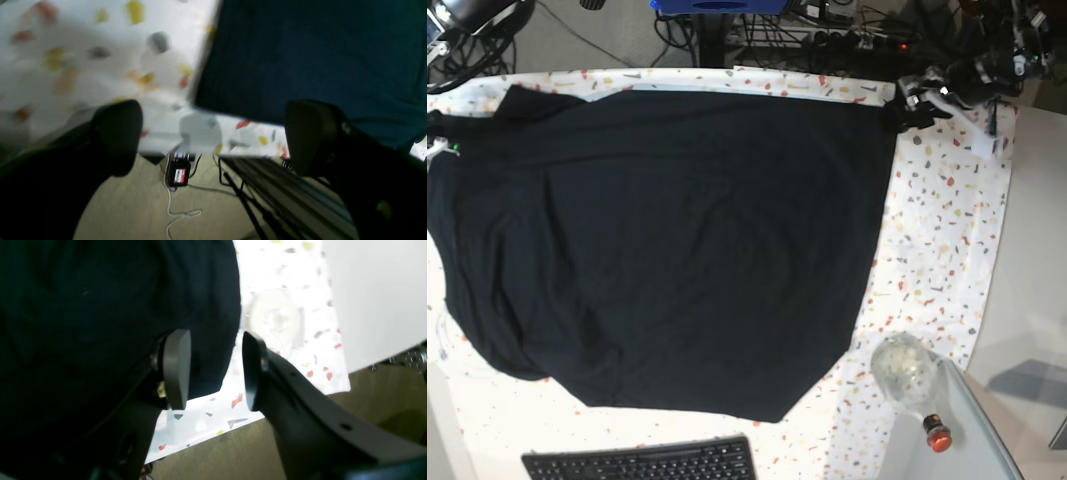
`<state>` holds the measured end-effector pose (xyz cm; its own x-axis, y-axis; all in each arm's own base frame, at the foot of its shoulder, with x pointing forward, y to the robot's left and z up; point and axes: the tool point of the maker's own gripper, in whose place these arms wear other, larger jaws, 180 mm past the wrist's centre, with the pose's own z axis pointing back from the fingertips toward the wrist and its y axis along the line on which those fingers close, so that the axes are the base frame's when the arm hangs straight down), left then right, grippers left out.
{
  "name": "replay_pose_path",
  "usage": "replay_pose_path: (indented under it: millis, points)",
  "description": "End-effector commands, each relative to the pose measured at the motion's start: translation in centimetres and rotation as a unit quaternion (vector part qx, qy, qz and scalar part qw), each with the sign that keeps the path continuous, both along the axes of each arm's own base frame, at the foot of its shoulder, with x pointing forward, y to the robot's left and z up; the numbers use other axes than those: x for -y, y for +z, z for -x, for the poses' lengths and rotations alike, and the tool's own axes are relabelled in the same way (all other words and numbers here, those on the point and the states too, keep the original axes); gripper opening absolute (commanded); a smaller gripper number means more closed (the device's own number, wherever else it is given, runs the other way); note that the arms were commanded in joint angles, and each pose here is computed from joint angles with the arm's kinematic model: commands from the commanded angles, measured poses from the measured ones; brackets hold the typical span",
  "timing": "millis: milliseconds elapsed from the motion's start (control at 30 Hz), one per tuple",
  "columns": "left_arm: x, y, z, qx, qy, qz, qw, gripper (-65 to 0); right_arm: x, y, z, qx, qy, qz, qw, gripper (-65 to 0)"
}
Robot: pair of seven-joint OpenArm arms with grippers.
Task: Layout the t-shirt on the table in an organized manner, then fold the t-shirt properly
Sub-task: 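Hold the shirt edge with both grippers and smooth it taut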
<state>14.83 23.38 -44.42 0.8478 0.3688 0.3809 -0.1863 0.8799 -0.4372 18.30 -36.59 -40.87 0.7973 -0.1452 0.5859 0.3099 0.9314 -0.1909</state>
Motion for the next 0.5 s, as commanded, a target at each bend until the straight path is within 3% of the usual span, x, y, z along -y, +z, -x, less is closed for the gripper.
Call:
replay_pose_path:
  millis: [0, 233, 300, 467]
  points:
    - [0.3, 0.5, -0.8, 0.013, -0.012, -0.004, 1.000, 0.0, 0.8, 1.3, -0.7, 0.020, 0.002, 0.015, 0.9997, -40.7]
    - [4.4, -1.2, -1.5, -0.005, -0.071, 0.015, 0.997, -1.5, -0.8, -0.1, 1.6, -0.006, 0.003, 0.002, 1.0000, -40.7]
    - [4.4, -1.7, -1.3, -0.013, -0.068, 0.020, 0.997, -10.5, -2.2, -1.1, 2.6, -0.023, 0.016, -0.008, 0.9996, -40.7]
    - [4.2, -1.7, -1.3, -0.013, -0.068, 0.018, 0.997, -49.9, -6.6, -3.8, 4.2, -0.068, 0.071, -0.040, 0.9943, -40.7]
